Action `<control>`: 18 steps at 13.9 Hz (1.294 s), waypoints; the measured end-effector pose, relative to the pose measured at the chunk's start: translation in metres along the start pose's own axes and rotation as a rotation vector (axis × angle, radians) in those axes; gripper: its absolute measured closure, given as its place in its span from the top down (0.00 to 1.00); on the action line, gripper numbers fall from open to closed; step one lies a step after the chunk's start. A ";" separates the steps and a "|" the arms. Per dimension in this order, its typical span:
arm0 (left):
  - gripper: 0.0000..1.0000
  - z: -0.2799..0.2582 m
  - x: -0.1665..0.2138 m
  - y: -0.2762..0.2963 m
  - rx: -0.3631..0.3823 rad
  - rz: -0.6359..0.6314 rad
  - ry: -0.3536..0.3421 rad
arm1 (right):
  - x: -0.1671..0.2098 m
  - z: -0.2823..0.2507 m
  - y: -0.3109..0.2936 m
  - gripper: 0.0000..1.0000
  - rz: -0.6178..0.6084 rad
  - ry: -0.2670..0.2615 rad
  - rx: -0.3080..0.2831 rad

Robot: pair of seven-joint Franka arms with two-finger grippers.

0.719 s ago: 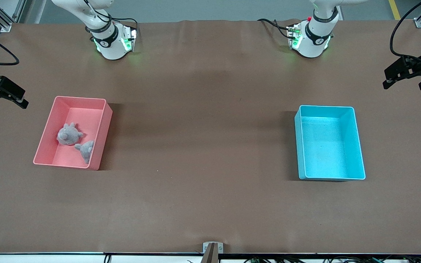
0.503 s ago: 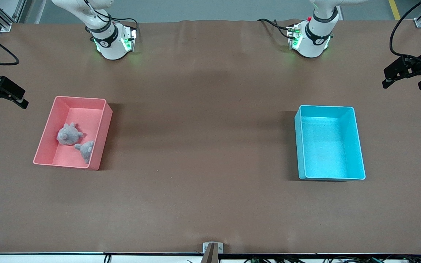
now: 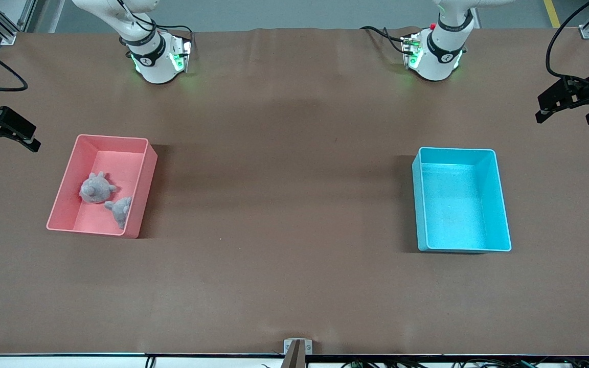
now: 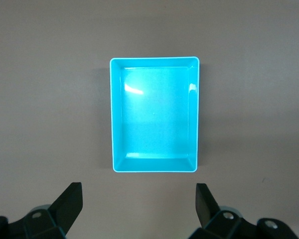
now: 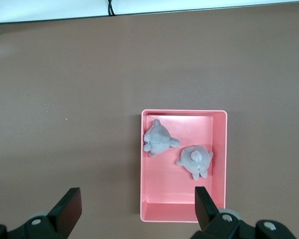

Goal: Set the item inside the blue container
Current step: 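Move the right gripper over the pink box, then lower the right gripper and grasp a grey plush in the pink box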

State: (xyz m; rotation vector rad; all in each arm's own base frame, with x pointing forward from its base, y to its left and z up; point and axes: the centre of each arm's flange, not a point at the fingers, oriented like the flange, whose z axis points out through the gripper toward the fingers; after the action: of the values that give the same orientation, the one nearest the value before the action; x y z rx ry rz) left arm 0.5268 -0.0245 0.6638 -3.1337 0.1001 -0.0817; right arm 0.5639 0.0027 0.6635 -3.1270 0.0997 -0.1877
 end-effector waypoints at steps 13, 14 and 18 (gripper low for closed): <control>1.00 0.014 0.001 0.002 -0.002 0.004 -0.059 | 0.009 0.096 0.023 1.00 0.003 -0.191 -0.050; 1.00 0.015 0.002 0.002 -0.002 0.004 -0.061 | 0.008 0.115 0.036 1.00 0.001 -0.215 -0.055; 1.00 0.015 0.002 0.002 -0.002 0.004 -0.060 | -0.007 0.202 0.089 1.00 -0.014 -0.235 -0.044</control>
State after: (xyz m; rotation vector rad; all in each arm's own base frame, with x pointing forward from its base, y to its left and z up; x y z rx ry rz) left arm 0.5292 -0.0265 0.6491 -3.1344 0.1064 0.0118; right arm 0.5759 -0.0854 0.4610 -3.1648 0.0814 0.1847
